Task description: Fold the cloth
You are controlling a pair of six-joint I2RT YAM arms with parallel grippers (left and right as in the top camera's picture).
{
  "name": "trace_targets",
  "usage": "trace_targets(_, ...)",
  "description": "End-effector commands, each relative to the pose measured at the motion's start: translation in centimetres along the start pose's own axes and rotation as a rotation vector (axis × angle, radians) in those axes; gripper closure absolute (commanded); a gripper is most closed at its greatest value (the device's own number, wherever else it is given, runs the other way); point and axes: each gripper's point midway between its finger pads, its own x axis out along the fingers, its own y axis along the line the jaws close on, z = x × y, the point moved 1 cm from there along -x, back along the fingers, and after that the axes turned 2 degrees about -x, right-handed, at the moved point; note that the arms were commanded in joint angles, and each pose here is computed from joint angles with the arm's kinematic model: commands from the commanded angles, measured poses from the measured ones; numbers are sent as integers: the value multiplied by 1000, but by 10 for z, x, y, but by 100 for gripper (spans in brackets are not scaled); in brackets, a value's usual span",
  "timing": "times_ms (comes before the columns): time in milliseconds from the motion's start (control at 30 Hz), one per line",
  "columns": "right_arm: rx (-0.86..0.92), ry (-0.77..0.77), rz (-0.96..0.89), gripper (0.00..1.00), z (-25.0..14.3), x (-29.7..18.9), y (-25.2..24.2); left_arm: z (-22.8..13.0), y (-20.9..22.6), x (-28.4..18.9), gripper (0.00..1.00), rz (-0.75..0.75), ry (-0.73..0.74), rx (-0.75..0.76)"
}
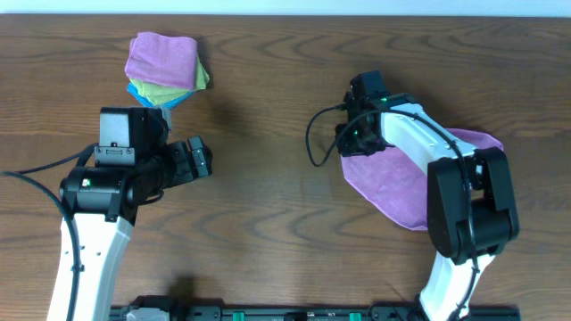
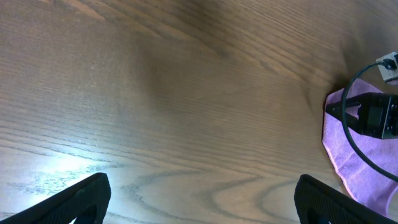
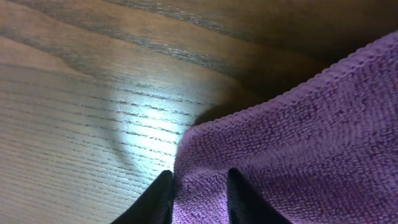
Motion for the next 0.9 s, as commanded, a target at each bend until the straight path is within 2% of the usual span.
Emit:
trace_targets(0, -7, 4, -2, 79, 2, 4, 4, 5, -5, -5, 4, -14, -19, 12)
trace_targets(167, -17, 0, 1, 99, 2, 5, 8, 5, -5, -5, 4, -14, -19, 12)
trace_targets(267, -36, -11, 27, 99, 4, 6, 18, 5, -5, -5, 4, -14, -19, 13)
trace_targets(400, -46, -104, 150, 99, 24, 6, 62, 5, -5, -5, 4, -13, -19, 13)
trace_targets(567, -41, -345, 272, 99, 69, -8, 128, 5, -5, -5, 4, -13, -18, 12)
trace_targets(700, -5, -494, 322, 98, 96, -25, 153, 5, -5, -5, 4, -13, -18, 12)
trace_targets(733, 7, -526, 321, 90, 102, -29, 156, 5, -5, -5, 4, -13, -18, 12)
trace_targets(767, 15, -548, 311, 75, 106, -31, 157, 5, -5, -5, 4, -14, -18, 11)
trace_targets(867, 18, -565, 297, 51, 113, -40, 158, 4, -5, -5, 4, -12, -15, 10)
